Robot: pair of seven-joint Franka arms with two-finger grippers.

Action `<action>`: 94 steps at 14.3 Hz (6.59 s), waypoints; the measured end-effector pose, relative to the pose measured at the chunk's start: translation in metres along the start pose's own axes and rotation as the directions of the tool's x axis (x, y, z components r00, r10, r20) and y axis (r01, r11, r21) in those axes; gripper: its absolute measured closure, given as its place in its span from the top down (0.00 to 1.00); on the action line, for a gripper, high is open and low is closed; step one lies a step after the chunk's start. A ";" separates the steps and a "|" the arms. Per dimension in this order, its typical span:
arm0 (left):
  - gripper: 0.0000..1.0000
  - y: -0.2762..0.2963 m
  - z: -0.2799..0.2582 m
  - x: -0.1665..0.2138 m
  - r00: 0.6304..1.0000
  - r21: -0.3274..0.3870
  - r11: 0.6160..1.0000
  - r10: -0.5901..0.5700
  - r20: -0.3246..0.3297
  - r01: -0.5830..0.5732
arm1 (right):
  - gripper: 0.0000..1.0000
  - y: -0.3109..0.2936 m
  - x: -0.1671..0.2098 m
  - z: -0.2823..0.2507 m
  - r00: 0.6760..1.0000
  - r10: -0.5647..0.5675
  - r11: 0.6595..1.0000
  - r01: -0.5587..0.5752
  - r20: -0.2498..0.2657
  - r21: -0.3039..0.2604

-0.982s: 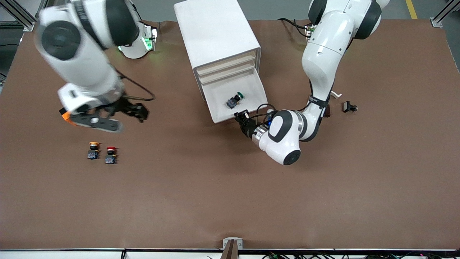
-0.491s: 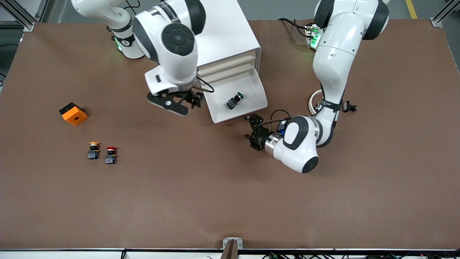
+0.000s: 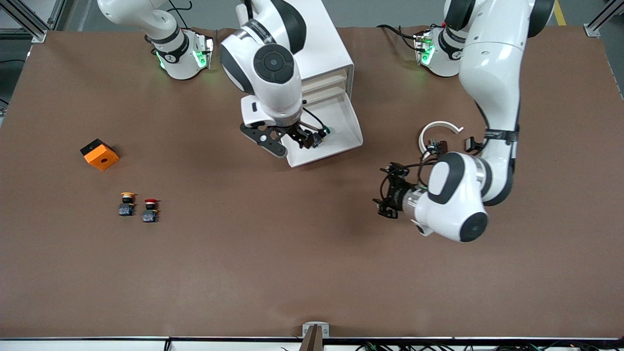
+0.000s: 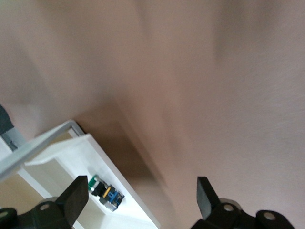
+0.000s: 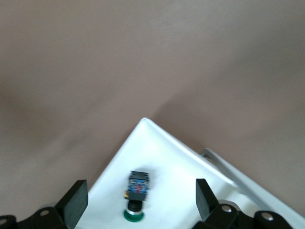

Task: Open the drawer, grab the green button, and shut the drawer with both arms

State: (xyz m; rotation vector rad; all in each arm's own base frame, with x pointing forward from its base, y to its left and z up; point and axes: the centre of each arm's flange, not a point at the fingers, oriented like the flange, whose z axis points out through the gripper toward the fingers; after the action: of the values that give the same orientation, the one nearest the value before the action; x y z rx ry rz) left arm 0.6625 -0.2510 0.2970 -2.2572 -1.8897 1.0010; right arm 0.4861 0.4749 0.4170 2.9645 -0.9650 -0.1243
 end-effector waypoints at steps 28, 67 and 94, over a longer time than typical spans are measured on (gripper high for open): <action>1.00 -0.175 -0.176 0.023 0.234 0.236 0.394 0.830 -0.506 -0.888 | 0.93 -0.020 -0.075 0.162 0.999 0.046 0.997 -0.044 0.022 -0.069; 1.00 -0.139 0.296 -0.199 0.373 0.265 0.457 0.874 -0.311 -0.849 | 0.41 0.225 0.386 0.160 0.749 -0.662 0.748 0.661 -0.010 -0.053; 1.00 -0.054 0.091 -0.109 0.458 0.069 0.581 0.704 -0.543 -0.811 | 1.00 0.237 0.375 0.168 0.785 -0.610 0.785 0.617 0.109 -0.051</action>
State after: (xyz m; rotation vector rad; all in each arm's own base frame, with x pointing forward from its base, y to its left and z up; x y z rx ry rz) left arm 0.5652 -0.3672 0.2964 -3.1429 -0.7053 0.0818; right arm 0.6358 0.0633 0.2342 3.0798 0.0560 -0.2940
